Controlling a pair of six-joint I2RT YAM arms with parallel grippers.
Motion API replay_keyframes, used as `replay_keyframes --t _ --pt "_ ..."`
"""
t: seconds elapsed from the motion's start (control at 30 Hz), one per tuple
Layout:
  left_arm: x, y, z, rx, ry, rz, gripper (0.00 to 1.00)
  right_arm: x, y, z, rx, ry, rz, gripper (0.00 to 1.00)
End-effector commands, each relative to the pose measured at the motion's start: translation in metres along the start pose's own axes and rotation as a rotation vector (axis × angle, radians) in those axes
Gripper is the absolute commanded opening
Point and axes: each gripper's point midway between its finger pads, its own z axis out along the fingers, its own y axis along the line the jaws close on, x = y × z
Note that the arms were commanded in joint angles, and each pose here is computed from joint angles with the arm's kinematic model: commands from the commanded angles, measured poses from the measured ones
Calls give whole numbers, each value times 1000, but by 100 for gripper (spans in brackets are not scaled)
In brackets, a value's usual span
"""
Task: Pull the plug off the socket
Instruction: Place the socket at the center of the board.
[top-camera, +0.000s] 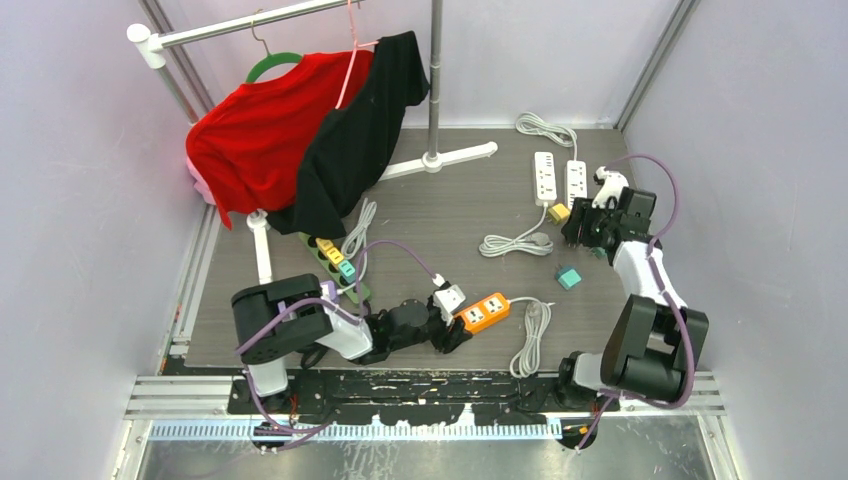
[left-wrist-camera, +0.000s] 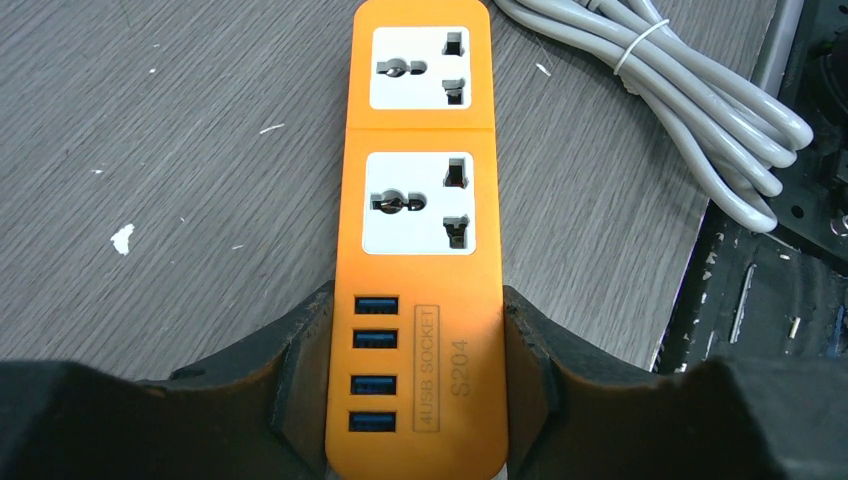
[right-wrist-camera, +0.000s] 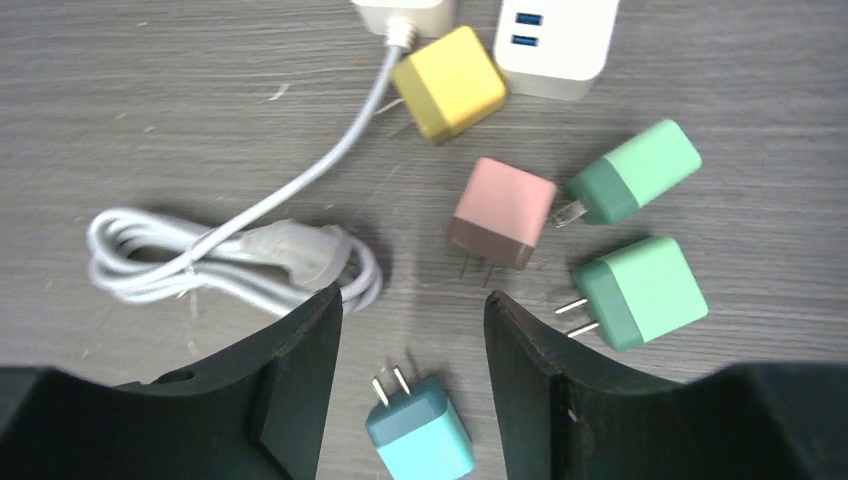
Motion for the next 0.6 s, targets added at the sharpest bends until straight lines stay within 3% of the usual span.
replay_keyframes --t 0.0,0.1,0.33,0.43,0.57 --pt "-1 1 -7 -20 42 -15 0 -30 43 -36 -227 -85 -179 59" --pt "-9 4 -9 -49 59 -14 0 -32 80 -61 -421 -106 -230 57" --pt "-47 14 -16 -96 37 -11 0 -62 134 -115 -626 -122 -149 57" --pt "-65 23 -20 -114 27 22 0 -67 142 -128 -644 -135 -123 57" --pt "-90 33 -22 -131 30 176 0 -57 132 -119 -602 -216 -88 60"
